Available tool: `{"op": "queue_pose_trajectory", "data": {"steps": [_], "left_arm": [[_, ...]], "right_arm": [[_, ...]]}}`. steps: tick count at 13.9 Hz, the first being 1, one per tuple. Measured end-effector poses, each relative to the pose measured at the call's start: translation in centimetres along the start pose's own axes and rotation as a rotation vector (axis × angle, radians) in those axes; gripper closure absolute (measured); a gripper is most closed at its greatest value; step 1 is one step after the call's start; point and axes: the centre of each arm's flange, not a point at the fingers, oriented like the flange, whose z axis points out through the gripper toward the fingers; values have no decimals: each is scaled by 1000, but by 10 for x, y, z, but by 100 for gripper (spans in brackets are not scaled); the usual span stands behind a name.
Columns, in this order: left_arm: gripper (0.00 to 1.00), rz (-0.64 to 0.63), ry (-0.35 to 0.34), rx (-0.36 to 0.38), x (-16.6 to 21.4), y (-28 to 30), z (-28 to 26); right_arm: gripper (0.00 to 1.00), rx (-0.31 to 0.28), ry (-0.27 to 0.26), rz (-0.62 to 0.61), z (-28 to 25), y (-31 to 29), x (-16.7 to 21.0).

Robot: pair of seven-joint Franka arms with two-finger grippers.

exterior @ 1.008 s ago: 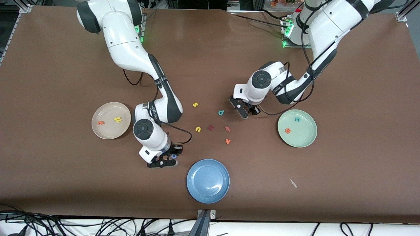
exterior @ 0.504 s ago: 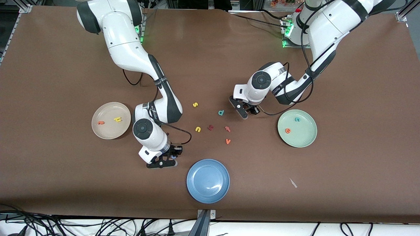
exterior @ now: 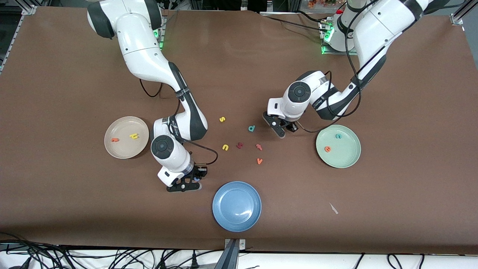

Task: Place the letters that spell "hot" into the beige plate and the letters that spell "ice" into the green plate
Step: 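Drop the blue ring on the beige plate while the left gripper drops the red letter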

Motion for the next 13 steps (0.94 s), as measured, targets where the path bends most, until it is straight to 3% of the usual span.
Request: {"op": "queue_pose_trajectory", "data": {"steps": [2, 5, 9, 13], "left_arm": [[93, -32, -41, 40, -5, -20, -24], [93, -89, -45, 60, -22, -71, -43], [93, -137, -14, 56, -61, -167, -55], [93, -151, -8, 4, -102, -237, -33]], "right_arm": [[72, 0, 0, 0, 0, 0, 0], [72, 1, -3, 6, -1, -1, 0], [72, -7, -105, 12, -15, -4, -4], [72, -34, -147, 51, -46, 23, -1]]}}
